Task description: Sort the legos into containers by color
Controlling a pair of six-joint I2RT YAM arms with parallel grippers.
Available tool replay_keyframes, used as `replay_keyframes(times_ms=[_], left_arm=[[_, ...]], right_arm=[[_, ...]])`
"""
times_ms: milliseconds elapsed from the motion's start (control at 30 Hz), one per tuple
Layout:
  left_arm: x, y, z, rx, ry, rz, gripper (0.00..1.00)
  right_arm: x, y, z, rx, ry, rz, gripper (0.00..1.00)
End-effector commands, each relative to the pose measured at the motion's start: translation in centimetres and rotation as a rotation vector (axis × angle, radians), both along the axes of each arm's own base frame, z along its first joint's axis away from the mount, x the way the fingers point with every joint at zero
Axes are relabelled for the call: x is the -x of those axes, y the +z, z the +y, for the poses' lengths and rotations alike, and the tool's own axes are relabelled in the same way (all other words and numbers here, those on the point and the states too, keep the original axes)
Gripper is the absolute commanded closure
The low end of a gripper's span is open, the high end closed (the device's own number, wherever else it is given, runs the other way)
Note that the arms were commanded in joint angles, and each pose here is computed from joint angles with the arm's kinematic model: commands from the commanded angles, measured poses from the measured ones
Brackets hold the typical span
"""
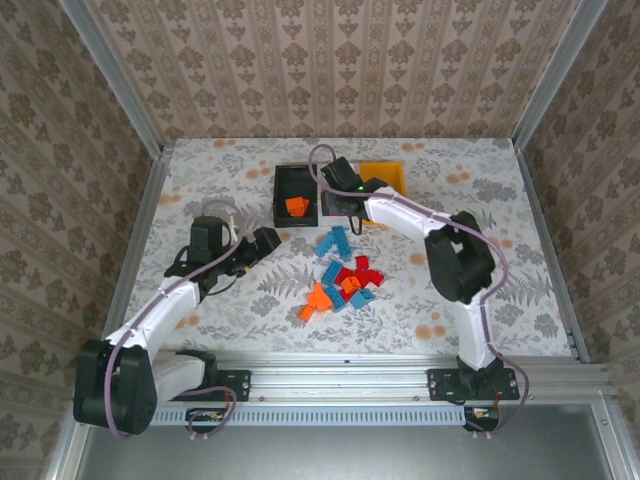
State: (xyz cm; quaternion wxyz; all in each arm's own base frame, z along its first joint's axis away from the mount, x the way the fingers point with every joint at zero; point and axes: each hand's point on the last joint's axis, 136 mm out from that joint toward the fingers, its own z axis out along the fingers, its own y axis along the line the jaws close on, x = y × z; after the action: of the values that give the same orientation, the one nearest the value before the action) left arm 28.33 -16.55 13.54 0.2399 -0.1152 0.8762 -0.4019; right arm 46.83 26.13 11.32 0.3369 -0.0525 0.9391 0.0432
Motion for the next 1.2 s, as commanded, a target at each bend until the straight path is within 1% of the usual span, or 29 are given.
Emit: replay_keyframes(times_ms=[0,100,167,267,367,467,567,700,767,1067,1167], left_arm=[[1.1,0.8,-2.1,0.001,-0.078,-0.022,0.0],[2.9,-0.7,-4.4,-0.015,-0.143,-0.007,0.0],[4.8,-1.8,-6.5,-0.012,-0.217,0.007,0.0],[6.2,-2.9,-8.2,-0.006,-0.283,0.013,0.03],[6.9,-2.8,-9.5,-0.013,-0.355,0.013,0.04],[6.6,-2.1,-10.6,-0.029,-0.388,0.004,0.04],[6.3,-1.4,-11.4,-0.03,-0.395,-0.007,0.04],[6.3,-1.2,-11.8,-0.038,-0.393,-0.005,0.04],[6.6,-1.3,-11.8,-0.046,-0.394,0.003,0.04],[6.4,-1.1,-11.2,-0.084,-0.38,-0.012,0.03],[6.2,-1.2,-11.2,-0.096,-0.385,-0.01,0.03]], right_arm=[[3.5,3.9,-0.5,-0.031,0.039,-0.061,0.4],[8.2,1.9,-2.8,-0.02,0.065,-0.006,0.45],[12.0,0.1,-4.7,-0.012,0.083,0.053,0.46],[16.3,-1.8,-7.6,0.006,0.059,0.118,0.47],[19.5,-4.0,-9.1,-0.003,0.038,0.194,0.48],[21.3,-4.8,-9.7,-0.011,0.039,0.207,0.5],[22.3,-5.4,-9.7,-0.026,0.051,0.232,0.51],[22.7,-6.5,-9.3,-0.035,0.062,0.268,0.5],[22.4,-6.9,-9.2,-0.028,0.061,0.27,0.5],[20.0,-9.1,-8.7,0.087,0.071,0.28,0.49],[19.0,-9.1,-8.3,0.099,0.073,0.262,0.48]])
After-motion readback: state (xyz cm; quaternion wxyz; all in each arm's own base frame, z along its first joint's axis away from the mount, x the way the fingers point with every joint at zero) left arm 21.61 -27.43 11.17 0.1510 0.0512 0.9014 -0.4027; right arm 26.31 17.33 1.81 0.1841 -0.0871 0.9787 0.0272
